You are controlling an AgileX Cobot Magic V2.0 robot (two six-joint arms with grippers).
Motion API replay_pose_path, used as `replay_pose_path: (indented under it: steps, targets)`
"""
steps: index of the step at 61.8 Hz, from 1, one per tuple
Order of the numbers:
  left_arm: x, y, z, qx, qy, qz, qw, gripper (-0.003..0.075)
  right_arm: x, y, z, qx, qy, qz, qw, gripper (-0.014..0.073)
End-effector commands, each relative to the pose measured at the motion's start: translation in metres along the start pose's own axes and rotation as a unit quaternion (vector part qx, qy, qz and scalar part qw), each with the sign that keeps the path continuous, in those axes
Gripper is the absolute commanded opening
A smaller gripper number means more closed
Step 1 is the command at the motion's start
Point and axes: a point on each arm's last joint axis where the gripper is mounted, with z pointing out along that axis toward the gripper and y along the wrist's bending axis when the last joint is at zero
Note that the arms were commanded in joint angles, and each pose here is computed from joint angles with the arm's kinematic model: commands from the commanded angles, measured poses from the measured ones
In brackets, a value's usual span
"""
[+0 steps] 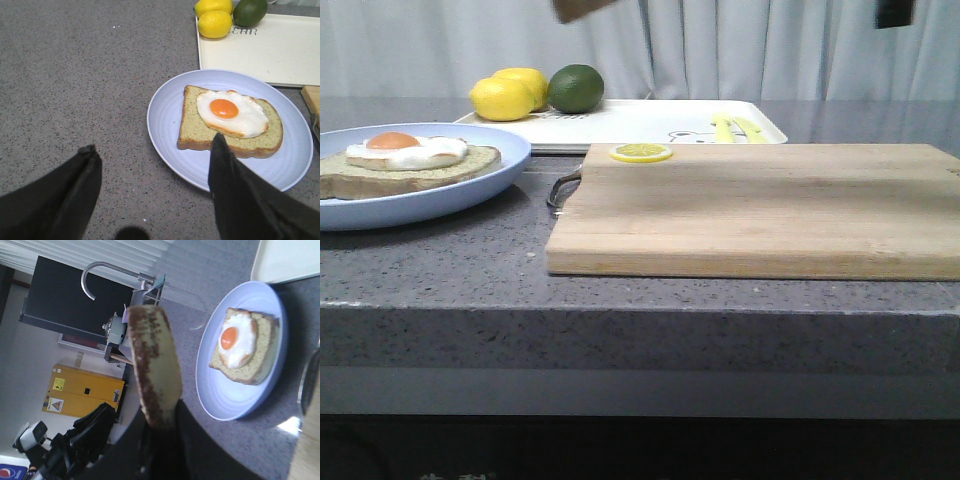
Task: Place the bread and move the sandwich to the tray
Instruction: 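Lift the bread slice and carry it toward the blue plate, then lower the bread onto the egg toast and open the right gripper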
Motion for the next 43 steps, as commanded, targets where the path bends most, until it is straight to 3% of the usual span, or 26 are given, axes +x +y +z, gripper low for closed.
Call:
replay_pose_path:
  steps: [1, 6, 17, 32, 43]
  targets:
    - [-0.017, -0.001, -0.005, 0.003, -0.055, 0.000, 0.998, 0.0459, 0.007, 0.029, 0.020, -0.036, -0.047, 0.018, 0.998, -0.0038]
    - [-0.017, -0.001, -0.005, 0.003, -0.055, 0.000, 0.998, 0.0459, 0.021, 0.031, 0.044, -0.017, -0.068, 0.054, 0.996, -0.0038]
    - [-0.017, -0.001, -0.005, 0.003, -0.055, 0.000, 0.998, 0.0459, 0.045, 0.034, 0.087, 0.033, -0.056, 0.048, 0.997, -0.0038]
    - [-0.017, -0.001, -0.005, 0.003, -0.055, 0.000, 0.998, 0.0459, 0.041, 0.046, 0.132, 0.012, -0.037, 0.045, 0.998, -0.0038]
    - [-0.017, -0.001, -0.005, 0.003, -0.055, 0.000, 0.998, 0.0459, 0.033, 0.047, 0.159, 0.006, -0.042, 0.117, 0.992, -0.0038]
